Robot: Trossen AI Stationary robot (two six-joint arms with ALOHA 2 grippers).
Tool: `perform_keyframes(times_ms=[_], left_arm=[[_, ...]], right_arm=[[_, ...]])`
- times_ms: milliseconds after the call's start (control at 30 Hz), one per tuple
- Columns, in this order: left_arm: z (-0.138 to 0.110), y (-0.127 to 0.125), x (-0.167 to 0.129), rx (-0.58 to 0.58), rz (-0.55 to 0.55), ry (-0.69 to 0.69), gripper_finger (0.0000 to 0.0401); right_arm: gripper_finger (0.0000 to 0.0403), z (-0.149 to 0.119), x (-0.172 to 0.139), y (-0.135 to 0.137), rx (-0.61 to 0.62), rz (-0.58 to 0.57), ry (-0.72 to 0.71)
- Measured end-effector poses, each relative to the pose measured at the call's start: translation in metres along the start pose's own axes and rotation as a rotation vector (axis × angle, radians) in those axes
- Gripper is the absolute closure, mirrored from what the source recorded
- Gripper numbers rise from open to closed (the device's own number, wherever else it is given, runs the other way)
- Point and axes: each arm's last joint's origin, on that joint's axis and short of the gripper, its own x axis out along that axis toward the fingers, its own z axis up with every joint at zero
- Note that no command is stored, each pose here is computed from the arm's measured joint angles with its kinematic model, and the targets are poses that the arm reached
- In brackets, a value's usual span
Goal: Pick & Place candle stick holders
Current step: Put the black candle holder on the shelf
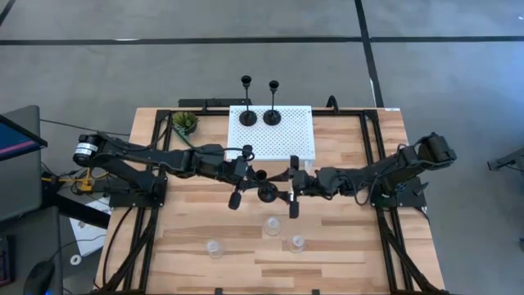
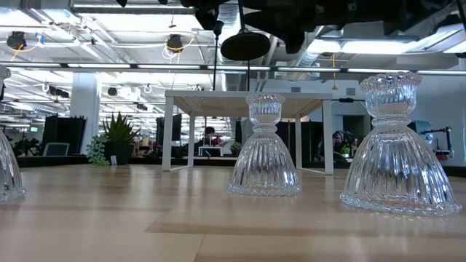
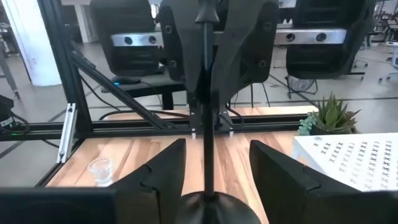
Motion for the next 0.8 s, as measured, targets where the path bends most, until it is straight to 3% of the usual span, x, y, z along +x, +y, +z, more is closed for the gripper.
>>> perform_keyframes(times_ms=[367, 800], left_arm=[[0.000, 0.000, 0.000, 0.000, 0.000, -0.003, 0.0386], [0.000, 0.000, 0.000, 0.000, 0.001, -0.002, 0.0382]], right_arm=[[0.0256, -0.002, 0.020, -0.001, -0.006, 0.026, 0.034], [0.0392, 0.002, 0.018, -0.001, -0.048, 0.027, 0.024]])
